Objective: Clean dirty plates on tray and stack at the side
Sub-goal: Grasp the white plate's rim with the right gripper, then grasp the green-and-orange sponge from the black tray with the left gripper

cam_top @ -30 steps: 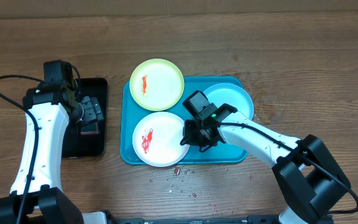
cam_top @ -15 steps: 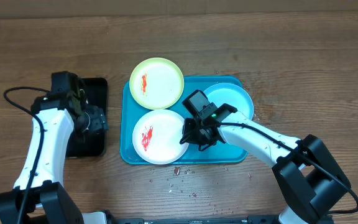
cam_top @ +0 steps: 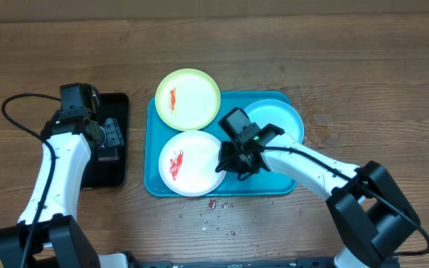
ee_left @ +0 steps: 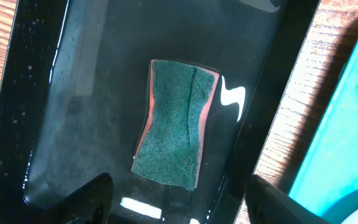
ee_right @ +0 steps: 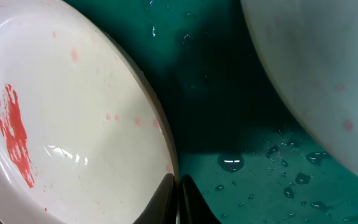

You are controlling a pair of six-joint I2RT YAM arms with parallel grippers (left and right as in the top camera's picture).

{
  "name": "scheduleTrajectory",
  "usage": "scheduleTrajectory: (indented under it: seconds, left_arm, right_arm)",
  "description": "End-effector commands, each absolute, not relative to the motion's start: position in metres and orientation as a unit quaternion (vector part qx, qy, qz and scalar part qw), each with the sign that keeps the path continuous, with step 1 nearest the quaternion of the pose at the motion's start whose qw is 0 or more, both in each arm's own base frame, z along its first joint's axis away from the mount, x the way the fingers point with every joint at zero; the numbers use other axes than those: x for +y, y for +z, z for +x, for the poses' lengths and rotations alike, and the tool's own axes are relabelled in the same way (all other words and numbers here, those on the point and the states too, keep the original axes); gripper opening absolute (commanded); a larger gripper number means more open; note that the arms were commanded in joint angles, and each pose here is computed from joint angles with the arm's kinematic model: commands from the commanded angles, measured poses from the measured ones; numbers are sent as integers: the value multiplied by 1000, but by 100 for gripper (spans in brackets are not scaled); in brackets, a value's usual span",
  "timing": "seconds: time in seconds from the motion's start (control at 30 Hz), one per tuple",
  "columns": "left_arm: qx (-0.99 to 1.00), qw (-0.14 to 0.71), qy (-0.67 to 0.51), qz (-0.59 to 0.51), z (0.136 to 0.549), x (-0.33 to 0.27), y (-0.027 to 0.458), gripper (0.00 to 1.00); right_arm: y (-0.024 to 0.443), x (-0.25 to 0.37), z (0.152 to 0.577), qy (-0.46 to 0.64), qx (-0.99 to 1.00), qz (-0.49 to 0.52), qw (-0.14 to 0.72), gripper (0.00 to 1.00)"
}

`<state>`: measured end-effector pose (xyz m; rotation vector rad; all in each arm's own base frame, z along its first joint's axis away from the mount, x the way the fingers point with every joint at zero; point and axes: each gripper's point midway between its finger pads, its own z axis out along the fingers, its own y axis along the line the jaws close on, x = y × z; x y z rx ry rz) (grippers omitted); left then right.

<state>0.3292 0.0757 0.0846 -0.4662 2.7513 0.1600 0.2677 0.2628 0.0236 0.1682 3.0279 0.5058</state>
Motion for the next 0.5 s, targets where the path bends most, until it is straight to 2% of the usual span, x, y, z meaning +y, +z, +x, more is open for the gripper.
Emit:
scheduleTrajectory:
  seconds: [0.0, 0.3, 0.47]
  left_arm:
    - [974, 169, 74, -133, 329, 80, 80, 67]
    - [980, 147, 74, -109, 344, 81, 43, 67]
    - [983, 130, 74, -107, 345, 82, 26, 62]
  right_arm:
    - [22, 262, 269, 161, 985, 57, 37, 4]
    - [22, 262, 269, 161, 985, 57, 37, 4]
    - [22, 262, 269, 161, 985, 57, 37, 4]
